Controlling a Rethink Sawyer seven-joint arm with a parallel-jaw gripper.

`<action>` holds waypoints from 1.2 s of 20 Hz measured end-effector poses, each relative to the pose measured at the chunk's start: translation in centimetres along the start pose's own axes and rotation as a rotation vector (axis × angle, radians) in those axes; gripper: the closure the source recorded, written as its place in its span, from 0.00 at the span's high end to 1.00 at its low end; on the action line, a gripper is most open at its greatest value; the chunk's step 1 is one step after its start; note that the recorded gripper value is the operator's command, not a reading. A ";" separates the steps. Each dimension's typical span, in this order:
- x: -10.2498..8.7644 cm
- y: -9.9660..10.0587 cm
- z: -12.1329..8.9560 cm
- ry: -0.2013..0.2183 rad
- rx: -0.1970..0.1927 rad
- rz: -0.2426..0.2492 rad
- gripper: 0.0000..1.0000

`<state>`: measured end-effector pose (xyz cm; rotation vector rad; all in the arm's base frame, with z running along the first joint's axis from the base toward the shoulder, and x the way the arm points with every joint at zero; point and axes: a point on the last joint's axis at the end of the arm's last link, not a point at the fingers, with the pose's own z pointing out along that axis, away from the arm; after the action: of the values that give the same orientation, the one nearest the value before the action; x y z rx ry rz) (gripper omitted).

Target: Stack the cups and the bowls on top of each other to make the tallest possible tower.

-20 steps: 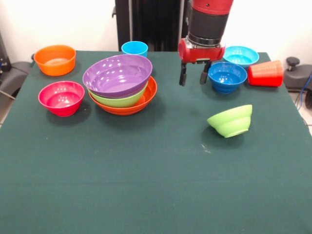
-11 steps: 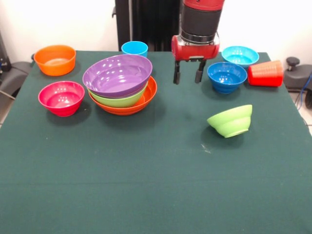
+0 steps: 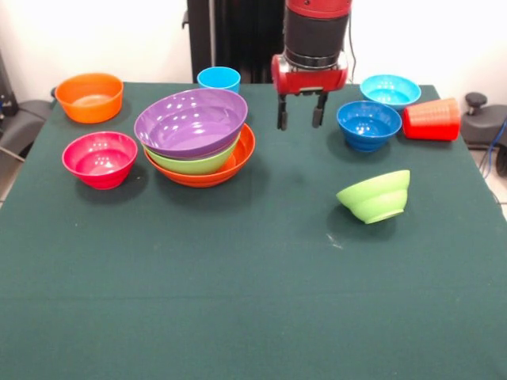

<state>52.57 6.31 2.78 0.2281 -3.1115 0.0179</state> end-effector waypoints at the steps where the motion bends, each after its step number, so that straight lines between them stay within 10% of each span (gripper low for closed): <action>1: 0.2 0.3 0.0 0.003 -0.004 -0.003 1.00; 24: 2.7 8.0 -0.3 0.034 -0.016 -0.148 1.00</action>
<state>48.77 13.85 3.09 0.4515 -3.0507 -0.0049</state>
